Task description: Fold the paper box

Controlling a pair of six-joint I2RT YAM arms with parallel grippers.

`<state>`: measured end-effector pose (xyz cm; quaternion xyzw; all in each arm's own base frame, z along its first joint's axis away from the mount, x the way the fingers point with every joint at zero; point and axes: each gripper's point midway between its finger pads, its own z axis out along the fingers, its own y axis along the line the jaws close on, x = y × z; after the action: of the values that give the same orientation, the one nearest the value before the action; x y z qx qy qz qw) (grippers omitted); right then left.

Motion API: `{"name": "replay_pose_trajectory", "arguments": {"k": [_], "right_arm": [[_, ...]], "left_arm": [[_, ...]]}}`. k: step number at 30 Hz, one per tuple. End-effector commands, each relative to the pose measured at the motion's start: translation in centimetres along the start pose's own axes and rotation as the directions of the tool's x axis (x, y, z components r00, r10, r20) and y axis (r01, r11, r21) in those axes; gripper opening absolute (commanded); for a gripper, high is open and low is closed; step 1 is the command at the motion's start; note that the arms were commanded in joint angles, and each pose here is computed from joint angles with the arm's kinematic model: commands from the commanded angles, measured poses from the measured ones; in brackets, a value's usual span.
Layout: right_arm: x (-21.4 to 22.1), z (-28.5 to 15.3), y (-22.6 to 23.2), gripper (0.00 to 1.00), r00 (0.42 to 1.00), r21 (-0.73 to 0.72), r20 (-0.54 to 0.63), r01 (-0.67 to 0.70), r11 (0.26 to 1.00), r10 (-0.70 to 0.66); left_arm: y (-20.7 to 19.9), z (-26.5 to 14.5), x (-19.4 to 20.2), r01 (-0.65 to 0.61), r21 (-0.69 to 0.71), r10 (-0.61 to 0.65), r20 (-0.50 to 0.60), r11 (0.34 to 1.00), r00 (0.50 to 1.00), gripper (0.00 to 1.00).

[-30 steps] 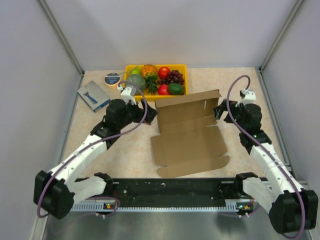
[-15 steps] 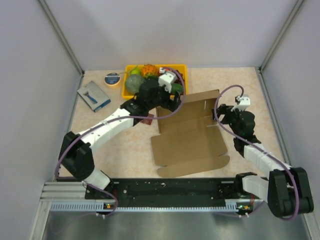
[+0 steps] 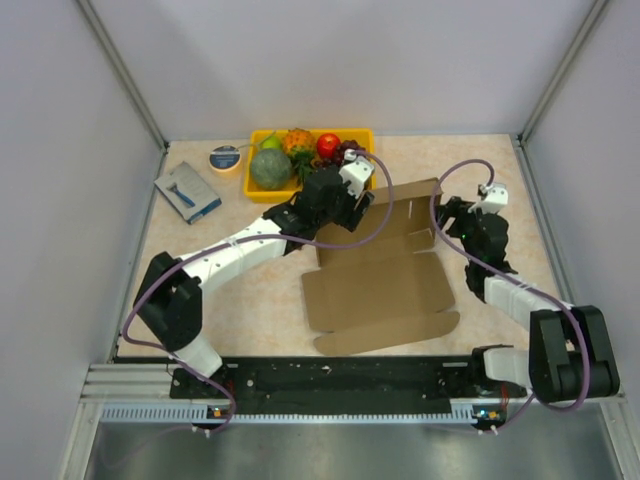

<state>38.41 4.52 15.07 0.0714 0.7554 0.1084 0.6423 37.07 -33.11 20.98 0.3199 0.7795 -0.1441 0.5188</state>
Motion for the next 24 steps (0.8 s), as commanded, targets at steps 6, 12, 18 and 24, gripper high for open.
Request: {"name": "replay_pose_trajectory", "arguments": {"k": [6, 12, 18, 24], "right_arm": [[-2.2, 1.5, -4.2, 0.73, 0.999, 0.192, 0.029, -0.039, 0.981, 0.035], [-1.9, 1.5, -5.6, 0.74, 1.000, 0.242, -0.007, -0.020, 0.970, 0.022], [-1.5, 2.7, -6.5, 0.77, 0.993, 0.215, -0.030, -0.105, 0.971, 0.114], [-1.9, 3.1, -5.4, 0.78, 0.988, 0.173, -0.055, -0.130, 0.976, 0.142]], "left_arm": [[0.5, -1.2, -0.3, 0.030, -0.052, -0.028, 0.046, 0.998, 0.999, 0.75], [2.8, -6.7, -3.4, 0.197, -0.189, -0.153, 0.226, 0.962, 0.962, 0.98], [5.7, -12.0, -0.6, 0.402, -0.295, -0.285, 0.368, 0.867, 0.885, 0.95], [5.9, -10.2, 6.2, 0.429, -0.435, -0.331, 0.285, 0.792, 0.900, 0.91]]}}
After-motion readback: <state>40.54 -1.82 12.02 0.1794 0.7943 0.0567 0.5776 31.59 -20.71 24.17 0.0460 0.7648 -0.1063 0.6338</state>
